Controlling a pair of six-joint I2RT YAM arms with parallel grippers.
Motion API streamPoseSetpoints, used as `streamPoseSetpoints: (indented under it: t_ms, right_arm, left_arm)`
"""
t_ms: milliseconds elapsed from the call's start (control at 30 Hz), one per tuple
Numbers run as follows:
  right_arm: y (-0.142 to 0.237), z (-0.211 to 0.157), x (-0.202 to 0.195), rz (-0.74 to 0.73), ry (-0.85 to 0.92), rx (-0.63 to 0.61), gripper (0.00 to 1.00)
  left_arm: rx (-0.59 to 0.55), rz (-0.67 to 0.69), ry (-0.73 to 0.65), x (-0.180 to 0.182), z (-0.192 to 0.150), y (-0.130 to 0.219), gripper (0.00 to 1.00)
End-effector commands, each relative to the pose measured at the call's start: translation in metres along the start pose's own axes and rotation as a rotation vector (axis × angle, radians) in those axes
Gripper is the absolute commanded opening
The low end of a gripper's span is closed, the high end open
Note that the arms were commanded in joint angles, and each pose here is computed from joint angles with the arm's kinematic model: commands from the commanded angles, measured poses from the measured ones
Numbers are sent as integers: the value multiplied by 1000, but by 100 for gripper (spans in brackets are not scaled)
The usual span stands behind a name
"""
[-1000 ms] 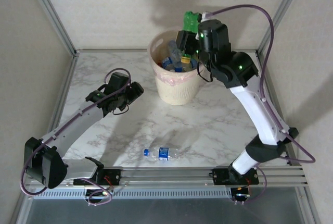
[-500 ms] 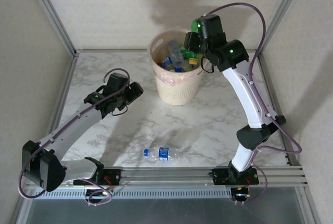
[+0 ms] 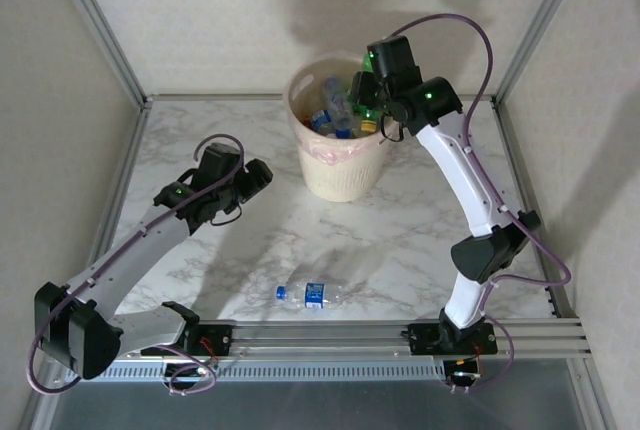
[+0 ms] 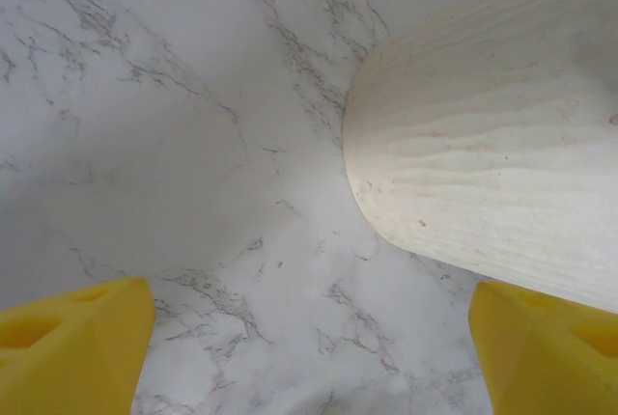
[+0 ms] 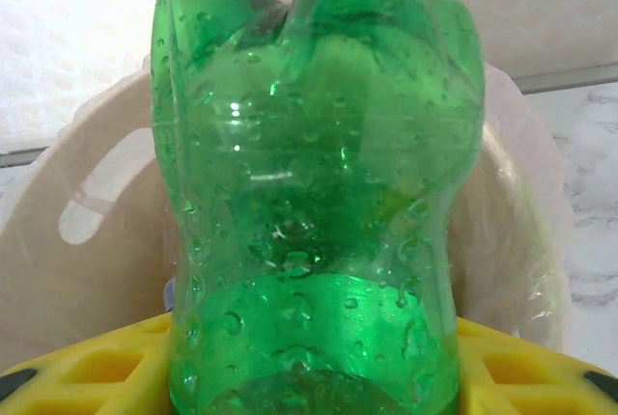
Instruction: Put the plastic bottles in the bin
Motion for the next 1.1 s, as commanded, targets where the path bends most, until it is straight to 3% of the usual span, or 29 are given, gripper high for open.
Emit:
streamPoseSetpoints:
  t_ms: [0,167,567,833,1067]
  right_arm:
    - [-7,7,-1,-2,-9,-23,56]
    - [-9,10,-4,-9,-5,-26,71]
    - [20,23,-2,49,-37,-79,76]
    - [69,21,-11,144,-102,-127,76]
    - [96,-2,-39,128,-165,-133,77]
  left_arm:
    - [2,7,-10,5,-4,3,84]
    - [-4,3,-2,5,-3,7,84]
    - [-13,-58,-38,2,-5,17,85]
    - [21,-221,-200,-21,-23,39,84]
    - [189,-271,-444,-34,-85,43,84]
Point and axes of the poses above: each hand's point on the last joint's axis, 136 mm out from that joint toward the fingers, its own y axis back along the fingers, its own x axis along the line the jaws close on, z = x × y, the point moved 6 cm from there along y, back along the fingers, and after that the axes turned 6 degrees about -y, right-handed, at the moved point
